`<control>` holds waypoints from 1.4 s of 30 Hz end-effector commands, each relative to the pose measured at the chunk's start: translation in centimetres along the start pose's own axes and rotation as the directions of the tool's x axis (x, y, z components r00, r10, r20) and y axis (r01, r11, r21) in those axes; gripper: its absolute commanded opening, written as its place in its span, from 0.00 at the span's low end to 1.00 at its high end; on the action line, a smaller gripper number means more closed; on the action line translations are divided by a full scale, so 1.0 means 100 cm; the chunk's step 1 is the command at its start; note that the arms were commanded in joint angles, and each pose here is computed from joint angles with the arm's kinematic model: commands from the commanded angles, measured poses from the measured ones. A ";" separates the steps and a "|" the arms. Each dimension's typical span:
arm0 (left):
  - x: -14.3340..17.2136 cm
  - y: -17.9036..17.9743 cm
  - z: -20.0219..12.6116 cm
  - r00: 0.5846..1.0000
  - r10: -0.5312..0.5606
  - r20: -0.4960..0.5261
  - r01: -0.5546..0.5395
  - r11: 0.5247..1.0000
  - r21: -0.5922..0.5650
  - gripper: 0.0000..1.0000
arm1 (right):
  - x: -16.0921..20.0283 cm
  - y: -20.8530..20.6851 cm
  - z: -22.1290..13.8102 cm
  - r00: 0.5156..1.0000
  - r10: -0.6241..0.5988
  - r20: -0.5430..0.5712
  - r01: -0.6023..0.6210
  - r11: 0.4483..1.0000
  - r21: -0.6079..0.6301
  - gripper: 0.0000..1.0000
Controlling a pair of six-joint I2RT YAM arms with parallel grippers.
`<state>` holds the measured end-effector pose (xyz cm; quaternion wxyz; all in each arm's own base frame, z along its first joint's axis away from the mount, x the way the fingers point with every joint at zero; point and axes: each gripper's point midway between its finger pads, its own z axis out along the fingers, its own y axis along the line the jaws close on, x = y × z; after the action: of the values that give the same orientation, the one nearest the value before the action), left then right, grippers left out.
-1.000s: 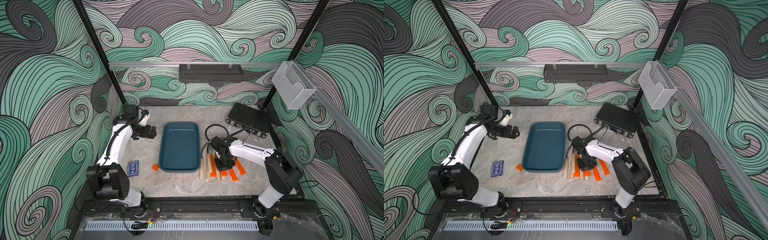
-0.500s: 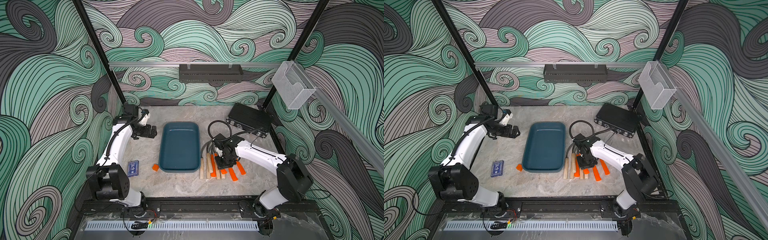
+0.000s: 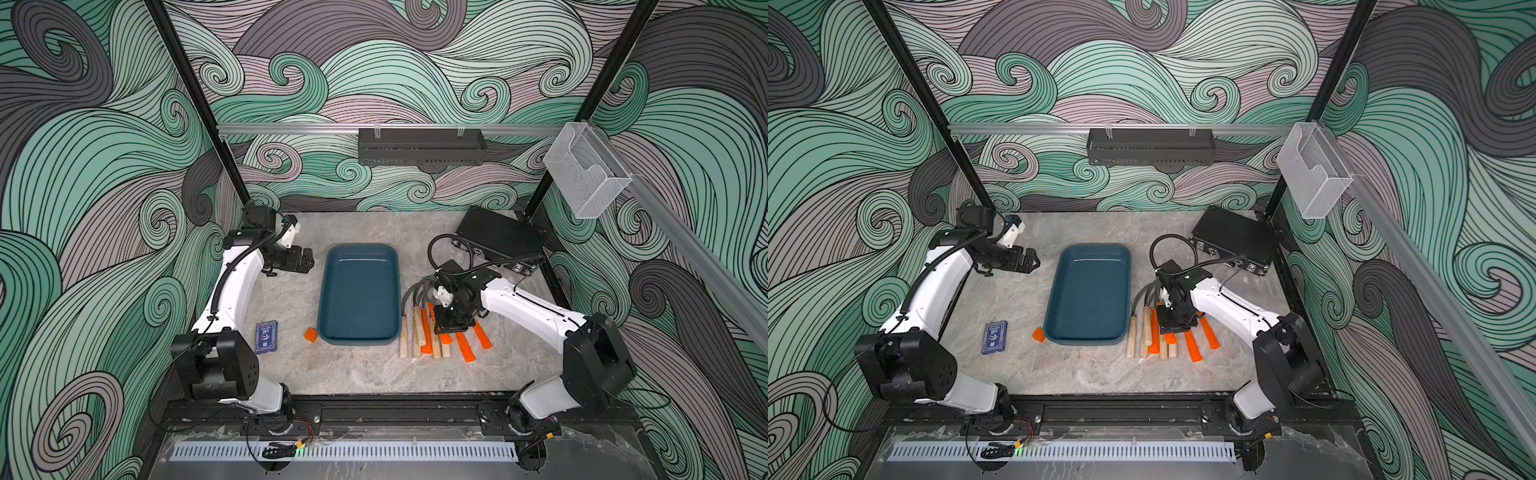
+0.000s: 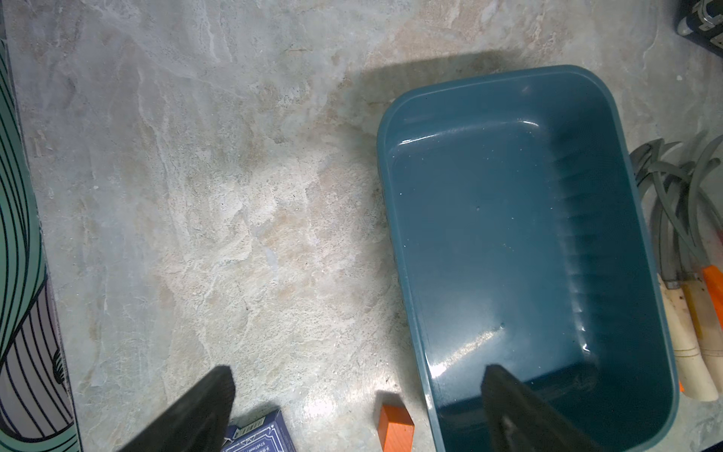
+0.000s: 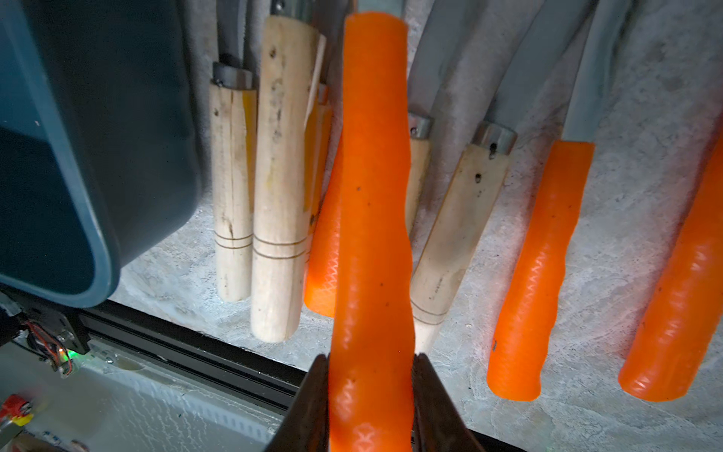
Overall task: Put small sickles into storage boxes
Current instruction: Pick up the sickle at the center of the board.
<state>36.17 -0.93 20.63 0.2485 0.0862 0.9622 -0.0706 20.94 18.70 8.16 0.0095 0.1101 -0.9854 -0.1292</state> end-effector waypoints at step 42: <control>-0.024 -0.005 -0.035 0.995 0.029 0.093 -0.028 0.999 -0.017 0.99 | -0.053 0.042 -0.080 0.978 0.045 0.204 0.026 0.943 -0.331 0.00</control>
<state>36.75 -0.92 22.30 0.2682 0.0883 0.9569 -0.0684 24.90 21.19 14.83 -0.0470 0.0808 -0.9551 -0.2812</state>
